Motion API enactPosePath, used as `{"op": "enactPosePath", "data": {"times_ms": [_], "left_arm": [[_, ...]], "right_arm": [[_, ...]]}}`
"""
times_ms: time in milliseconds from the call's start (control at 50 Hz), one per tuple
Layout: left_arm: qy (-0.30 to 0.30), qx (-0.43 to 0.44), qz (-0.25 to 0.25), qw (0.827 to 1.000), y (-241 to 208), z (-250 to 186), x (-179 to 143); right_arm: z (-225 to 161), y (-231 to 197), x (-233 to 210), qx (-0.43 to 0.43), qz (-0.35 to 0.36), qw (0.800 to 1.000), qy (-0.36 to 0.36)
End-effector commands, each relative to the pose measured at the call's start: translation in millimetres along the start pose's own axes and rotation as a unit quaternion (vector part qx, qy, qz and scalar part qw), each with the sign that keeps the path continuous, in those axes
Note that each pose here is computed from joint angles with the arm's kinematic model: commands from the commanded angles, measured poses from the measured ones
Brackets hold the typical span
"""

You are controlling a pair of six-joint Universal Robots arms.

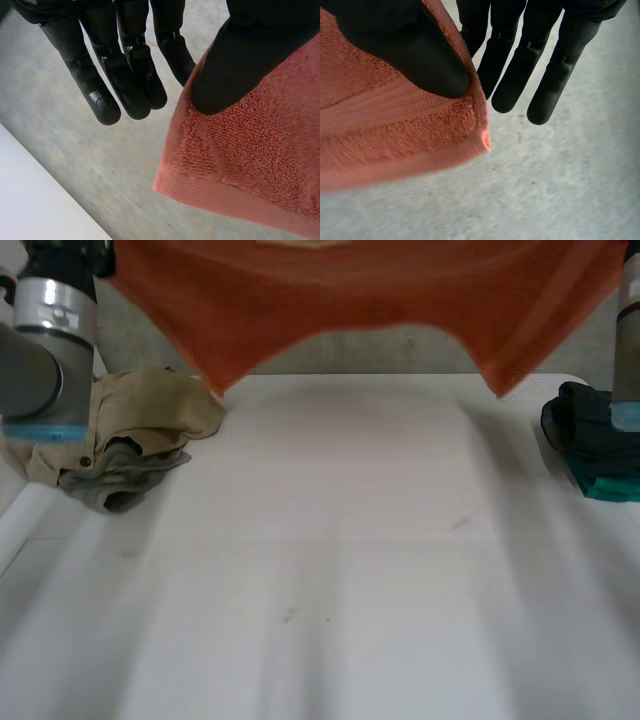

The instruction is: Fold the laundry.

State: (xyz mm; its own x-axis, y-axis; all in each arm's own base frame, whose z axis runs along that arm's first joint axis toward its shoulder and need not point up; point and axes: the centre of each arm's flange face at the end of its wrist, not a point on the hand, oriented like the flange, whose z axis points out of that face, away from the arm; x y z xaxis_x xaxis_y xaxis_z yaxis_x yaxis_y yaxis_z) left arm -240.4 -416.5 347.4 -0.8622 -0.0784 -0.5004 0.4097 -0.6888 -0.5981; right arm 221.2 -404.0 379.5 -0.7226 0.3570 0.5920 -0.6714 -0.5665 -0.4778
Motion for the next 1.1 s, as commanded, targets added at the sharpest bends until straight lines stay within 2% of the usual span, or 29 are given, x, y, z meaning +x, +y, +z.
{"op": "enactPosePath", "data": {"times_ms": [20,80,160,240,260,320,340,400,420,480,500,580,640,660,720,740,800,820,860,880,960,1100], "left_arm": [[0.064,-0.09,-0.014,0.994,34,-47,31],[0.086,-0.117,-0.019,0.989,43,-67,42],[0.134,-0.159,-0.031,0.978,54,-102,61],[0.198,-0.217,-0.046,0.955,61,-150,78],[0.224,-0.246,-0.048,0.942,61,-172,83],[0.257,-0.284,-0.038,0.923,51,-198,82],[0.284,-0.307,-0.023,0.908,41,-214,77],[0.329,-0.341,0.001,0.881,23,-239,68],[0.36,-0.367,0.017,0.857,11,-257,60],[0.401,-0.417,0.033,0.815,-7,-283,47],[0.422,-0.45,0.04,0.786,-18,-297,38],[0.457,-0.495,0.038,0.738,-38,-315,25],[0.448,-0.483,0.045,0.751,-37,-307,25],[0.436,-0.47,0.049,0.766,-34,-299,26],[0.414,-0.447,0.056,0.791,-27,-284,29],[0.399,-0.431,0.06,0.807,-19,-274,33],[0.382,-0.403,0.067,0.829,-9,-260,43],[0.37,-0.379,0.07,0.845,-4,-249,51],[0.359,-0.363,0.073,0.857,3,-240,58],[0.35,-0.348,0.076,0.866,11,-231,66],[0.319,-0.315,0.085,0.89,33,-205,82],[0.292,-0.284,0.09,0.909,69,-170,110]], "right_arm": [[-41,32,-43,-0.074,0.001,0.993,-0.094],[-61,45,-59,-0.108,0.001,0.985,-0.137],[-98,65,-83,-0.165,0.001,0.964,-0.207],[-133,79,-92,-0.226,-0.001,0.936,-0.27],[-148,80,-93,-0.249,-0.003,0.92,-0.301],[-175,79,-96,-0.288,-0.006,0.888,-0.358],[-193,79,-93,-0.318,-0.01,0.861,-0.398],[-216,70,-79,-0.356,-0.021,0.816,-0.455],[-225,62,-61,-0.376,-0.03,0.791,-0.482],[-237,62,-30,-0.412,-0.05,0.755,-0.507],[-242,64,-14,-0.422,-0.068,0.741,-0.517],[-245,67,4,-0.402,-0.109,0.743,-0.524],[-246,68,3,-0.393,-0.112,0.748,-0.524],[-245,69,2,-0.391,-0.111,0.752,-0.518],[-242,71,-1,-0.387,-0.104,0.763,-0.507],[-240,77,-8,-0.389,-0.096,0.769,-0.499],[-236,89,-23,-0.388,-0.083,0.78,-0.485],[-231,92,-35,-0.376,-0.076,0.794,-0.472],[-224,90,-43,-0.358,-0.073,0.809,-0.46],[-214,87,-51,-0.336,-0.072,0.829,-0.441],[-194,95,-72,-0.297,-0.077,0.863,-0.401],[-169,125,-104,-0.279,-0.093,0.889,-0.352]]}}
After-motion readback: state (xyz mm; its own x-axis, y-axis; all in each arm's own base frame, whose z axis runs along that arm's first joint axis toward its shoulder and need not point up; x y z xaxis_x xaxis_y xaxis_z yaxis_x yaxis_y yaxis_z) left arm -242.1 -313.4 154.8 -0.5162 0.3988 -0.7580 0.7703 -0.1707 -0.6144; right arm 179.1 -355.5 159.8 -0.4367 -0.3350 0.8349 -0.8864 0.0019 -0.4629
